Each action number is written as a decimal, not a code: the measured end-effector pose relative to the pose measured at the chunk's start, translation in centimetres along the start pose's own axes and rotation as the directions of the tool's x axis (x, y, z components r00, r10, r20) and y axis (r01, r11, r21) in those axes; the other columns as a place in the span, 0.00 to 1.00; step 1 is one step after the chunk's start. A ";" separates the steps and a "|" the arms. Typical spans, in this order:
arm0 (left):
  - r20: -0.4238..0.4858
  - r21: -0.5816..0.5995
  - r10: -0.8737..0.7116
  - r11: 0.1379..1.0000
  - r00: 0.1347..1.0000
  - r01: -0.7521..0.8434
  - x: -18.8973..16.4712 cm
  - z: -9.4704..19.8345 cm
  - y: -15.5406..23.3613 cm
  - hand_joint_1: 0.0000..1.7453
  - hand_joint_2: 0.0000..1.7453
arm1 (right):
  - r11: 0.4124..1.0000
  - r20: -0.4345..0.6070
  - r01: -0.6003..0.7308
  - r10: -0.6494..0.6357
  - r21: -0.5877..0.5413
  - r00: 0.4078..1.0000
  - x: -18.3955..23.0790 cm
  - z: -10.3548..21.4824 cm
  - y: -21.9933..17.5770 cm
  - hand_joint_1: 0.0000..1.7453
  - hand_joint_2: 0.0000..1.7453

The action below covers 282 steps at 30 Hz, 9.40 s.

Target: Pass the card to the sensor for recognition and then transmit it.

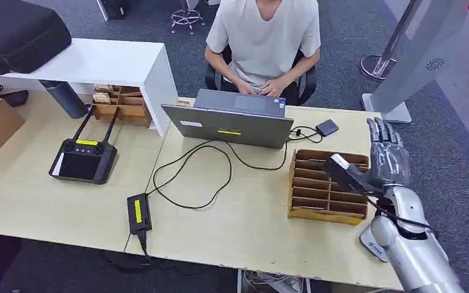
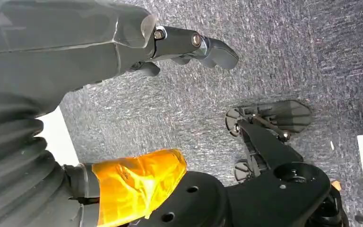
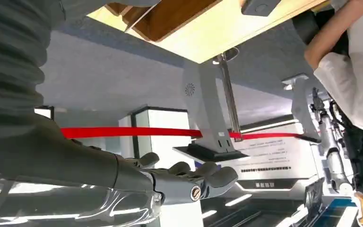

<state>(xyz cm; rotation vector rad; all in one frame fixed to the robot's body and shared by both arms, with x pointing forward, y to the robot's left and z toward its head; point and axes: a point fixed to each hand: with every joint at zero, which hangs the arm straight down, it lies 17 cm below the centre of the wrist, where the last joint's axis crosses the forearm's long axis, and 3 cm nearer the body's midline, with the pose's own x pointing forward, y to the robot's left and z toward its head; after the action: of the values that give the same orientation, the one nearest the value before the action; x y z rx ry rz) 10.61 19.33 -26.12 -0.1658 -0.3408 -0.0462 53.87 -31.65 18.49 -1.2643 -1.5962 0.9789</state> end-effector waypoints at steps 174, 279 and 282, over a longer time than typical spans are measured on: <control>0.014 0.055 0.111 0.992 0.994 -0.111 -2.2 0.5 0.3 0.00 1.00 | 0.986 0.155 0.167 -0.166 0.006 0.974 8.9 16.6 -1.9 0.00 1.00; -0.002 0.019 0.059 0.998 0.998 -0.059 -1.0 0.2 -0.1 0.00 1.00 | 0.996 0.387 -0.072 0.050 0.043 0.921 12.0 7.5 -3.2 0.00 1.00; -0.002 0.019 0.060 0.998 0.998 -0.060 -1.0 0.2 -0.1 0.00 1.00 | 0.997 0.388 -0.070 0.049 0.040 0.921 12.1 7.3 -3.4 0.00 1.00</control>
<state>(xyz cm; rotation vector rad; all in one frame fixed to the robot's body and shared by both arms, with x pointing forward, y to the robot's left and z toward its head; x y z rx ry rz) 9.59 19.28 -26.30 -0.1573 -0.3331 0.0158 44.45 -20.91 21.04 -1.1357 -1.8219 1.3668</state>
